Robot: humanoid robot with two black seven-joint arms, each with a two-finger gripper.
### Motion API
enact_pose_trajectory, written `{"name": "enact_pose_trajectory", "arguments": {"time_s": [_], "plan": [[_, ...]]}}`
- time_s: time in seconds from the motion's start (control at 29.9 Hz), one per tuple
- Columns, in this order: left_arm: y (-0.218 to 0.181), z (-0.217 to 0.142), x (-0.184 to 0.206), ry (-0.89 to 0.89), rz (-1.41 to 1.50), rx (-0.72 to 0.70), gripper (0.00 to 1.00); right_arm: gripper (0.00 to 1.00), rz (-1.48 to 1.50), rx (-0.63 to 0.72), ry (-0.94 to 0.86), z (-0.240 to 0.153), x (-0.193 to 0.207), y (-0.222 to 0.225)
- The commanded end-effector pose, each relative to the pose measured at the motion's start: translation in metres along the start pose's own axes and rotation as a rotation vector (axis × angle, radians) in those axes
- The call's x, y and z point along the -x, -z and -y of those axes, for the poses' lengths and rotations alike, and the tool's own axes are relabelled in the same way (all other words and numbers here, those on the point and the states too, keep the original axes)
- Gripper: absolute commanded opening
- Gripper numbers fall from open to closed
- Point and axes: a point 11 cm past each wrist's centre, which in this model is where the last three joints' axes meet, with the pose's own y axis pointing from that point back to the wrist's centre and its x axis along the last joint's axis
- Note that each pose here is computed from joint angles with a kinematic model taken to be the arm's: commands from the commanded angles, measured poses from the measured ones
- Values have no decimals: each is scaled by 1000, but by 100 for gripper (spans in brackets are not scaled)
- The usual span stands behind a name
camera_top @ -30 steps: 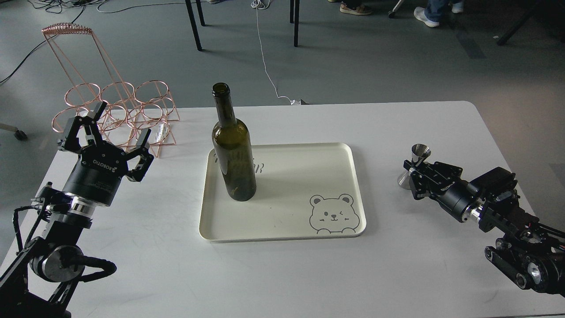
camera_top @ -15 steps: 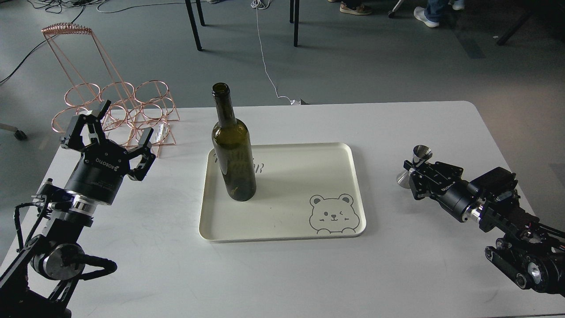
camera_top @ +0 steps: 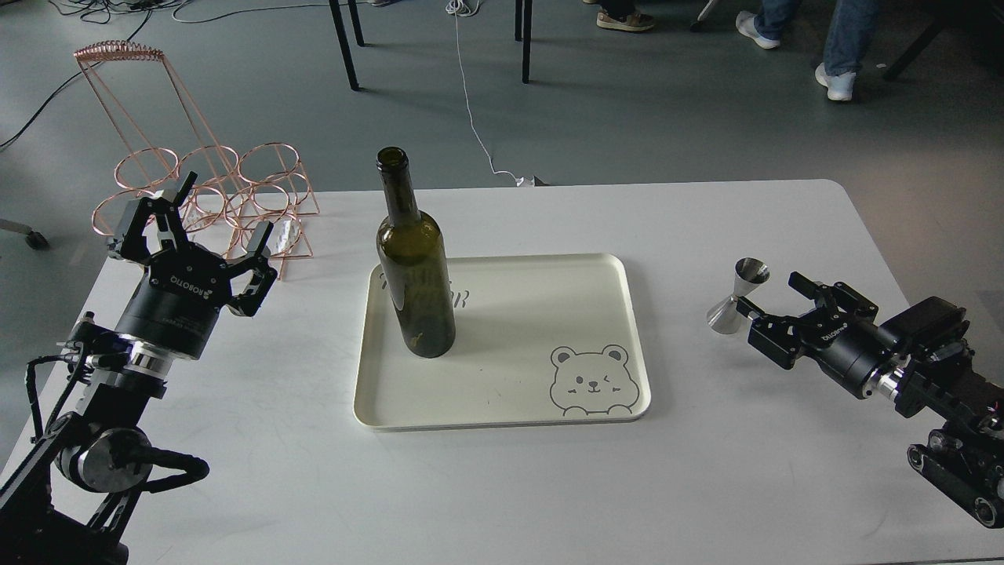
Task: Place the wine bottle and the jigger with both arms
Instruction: 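Set the jigger on the table and open the right gripper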
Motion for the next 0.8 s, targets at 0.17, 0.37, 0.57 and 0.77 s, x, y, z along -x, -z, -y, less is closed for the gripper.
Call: {"name": "enact_pose_trajectory", "arguments": {"time_s": [0.17,0.37,0.57,0.77], "plan": [[0,0,-1,-3,0,0,99,96,4,-32,89,-50,9,-3],[0,1,-1,-1,1,2,99,97,155,-86,-27,-55,-34,22],[-4,5,0,7,7,6,99,97,444,-106,-258,-26,-103,45],[-9,8,0,15,21,12,99,97,722,-101,-502,11,-185,41]]}}
